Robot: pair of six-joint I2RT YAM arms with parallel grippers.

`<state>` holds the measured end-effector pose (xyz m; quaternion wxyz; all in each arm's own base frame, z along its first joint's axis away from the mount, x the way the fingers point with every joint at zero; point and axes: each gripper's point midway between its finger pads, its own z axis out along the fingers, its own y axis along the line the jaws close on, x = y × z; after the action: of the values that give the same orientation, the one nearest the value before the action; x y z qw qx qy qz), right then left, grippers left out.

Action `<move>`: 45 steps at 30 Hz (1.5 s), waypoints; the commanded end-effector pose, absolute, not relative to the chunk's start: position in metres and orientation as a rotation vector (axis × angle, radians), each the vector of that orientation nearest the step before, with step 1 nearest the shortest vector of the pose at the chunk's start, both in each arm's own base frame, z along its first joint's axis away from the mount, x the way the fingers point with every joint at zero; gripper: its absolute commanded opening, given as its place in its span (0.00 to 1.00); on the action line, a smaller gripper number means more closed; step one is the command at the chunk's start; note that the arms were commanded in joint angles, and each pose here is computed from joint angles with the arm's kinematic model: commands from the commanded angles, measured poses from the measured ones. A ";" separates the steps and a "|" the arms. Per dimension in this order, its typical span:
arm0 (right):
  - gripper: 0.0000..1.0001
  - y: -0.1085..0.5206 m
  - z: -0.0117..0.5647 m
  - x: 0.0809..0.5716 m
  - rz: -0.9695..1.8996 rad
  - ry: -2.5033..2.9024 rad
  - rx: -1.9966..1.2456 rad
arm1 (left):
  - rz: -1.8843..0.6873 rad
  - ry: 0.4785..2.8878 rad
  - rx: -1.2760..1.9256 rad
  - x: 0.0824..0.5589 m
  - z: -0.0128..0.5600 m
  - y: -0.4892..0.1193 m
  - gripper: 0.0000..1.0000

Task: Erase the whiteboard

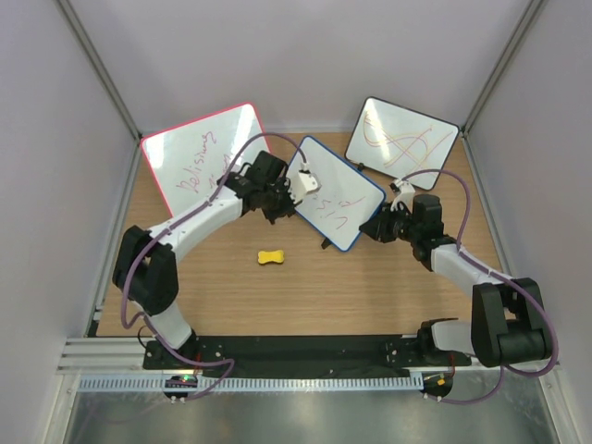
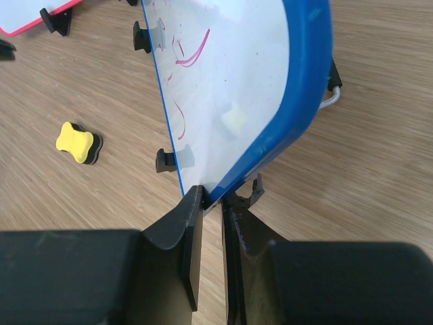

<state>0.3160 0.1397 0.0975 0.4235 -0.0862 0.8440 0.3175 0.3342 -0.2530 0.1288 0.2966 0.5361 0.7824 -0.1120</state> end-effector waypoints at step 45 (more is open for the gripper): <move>0.01 0.142 0.098 0.320 0.739 2.120 -0.288 | -0.457 2.176 1.779 0.271 0.034 -0.220 0.52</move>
<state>0.3182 0.1422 0.0987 0.4244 -0.0961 0.8449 0.3110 0.2719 -0.2174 0.0302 0.1477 0.6117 0.7633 -0.1463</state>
